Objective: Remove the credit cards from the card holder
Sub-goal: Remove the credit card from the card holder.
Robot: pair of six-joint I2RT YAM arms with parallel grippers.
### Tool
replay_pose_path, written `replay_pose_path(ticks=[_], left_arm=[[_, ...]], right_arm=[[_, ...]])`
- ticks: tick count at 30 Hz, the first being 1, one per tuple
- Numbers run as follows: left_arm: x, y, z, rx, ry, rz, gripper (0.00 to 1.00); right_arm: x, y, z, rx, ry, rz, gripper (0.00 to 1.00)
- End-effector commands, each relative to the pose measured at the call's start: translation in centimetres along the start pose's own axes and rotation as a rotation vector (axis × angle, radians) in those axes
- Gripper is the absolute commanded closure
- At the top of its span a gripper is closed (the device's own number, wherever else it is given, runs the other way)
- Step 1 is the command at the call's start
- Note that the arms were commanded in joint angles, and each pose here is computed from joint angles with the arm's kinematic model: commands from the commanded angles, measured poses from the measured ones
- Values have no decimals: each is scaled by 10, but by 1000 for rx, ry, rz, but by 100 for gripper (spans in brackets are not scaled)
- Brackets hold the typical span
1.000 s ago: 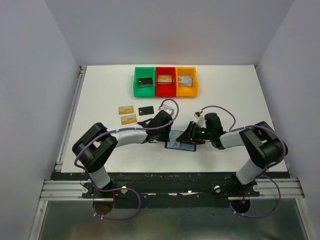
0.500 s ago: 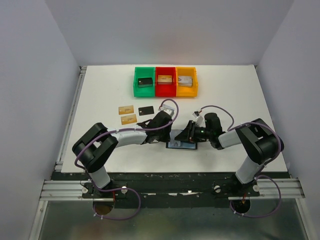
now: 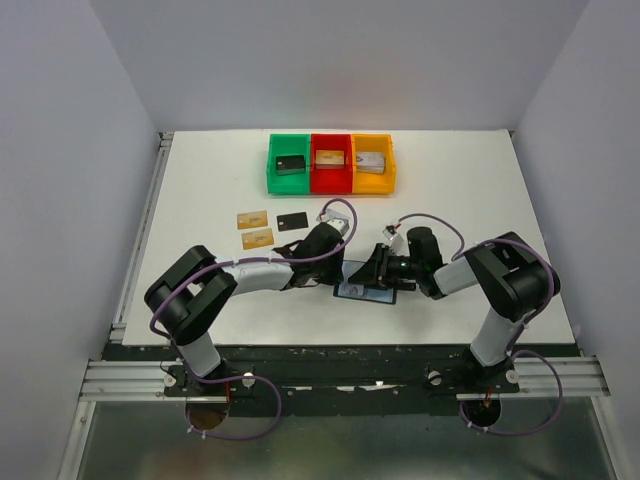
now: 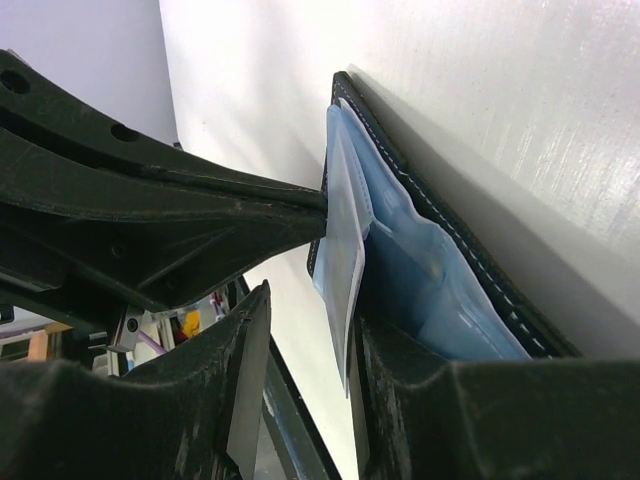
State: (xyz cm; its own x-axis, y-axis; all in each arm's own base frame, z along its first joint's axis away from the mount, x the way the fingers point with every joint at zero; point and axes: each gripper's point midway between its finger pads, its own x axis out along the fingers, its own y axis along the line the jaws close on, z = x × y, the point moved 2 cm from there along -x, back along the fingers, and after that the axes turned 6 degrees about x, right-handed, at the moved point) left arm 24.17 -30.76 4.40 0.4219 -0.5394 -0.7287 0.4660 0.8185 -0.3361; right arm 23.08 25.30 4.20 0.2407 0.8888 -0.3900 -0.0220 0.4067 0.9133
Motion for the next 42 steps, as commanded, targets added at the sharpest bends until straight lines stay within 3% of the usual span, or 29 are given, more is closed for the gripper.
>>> replay_pose_path(ticks=[1,42], left_arm=[[4,-8,-12,-6,32,-50,100],[6,19,-30,-65,108,106,100]], right_arm=[[2,7,1,-35,14,30,57],[-28,19,4,-154,-32,-138,64]])
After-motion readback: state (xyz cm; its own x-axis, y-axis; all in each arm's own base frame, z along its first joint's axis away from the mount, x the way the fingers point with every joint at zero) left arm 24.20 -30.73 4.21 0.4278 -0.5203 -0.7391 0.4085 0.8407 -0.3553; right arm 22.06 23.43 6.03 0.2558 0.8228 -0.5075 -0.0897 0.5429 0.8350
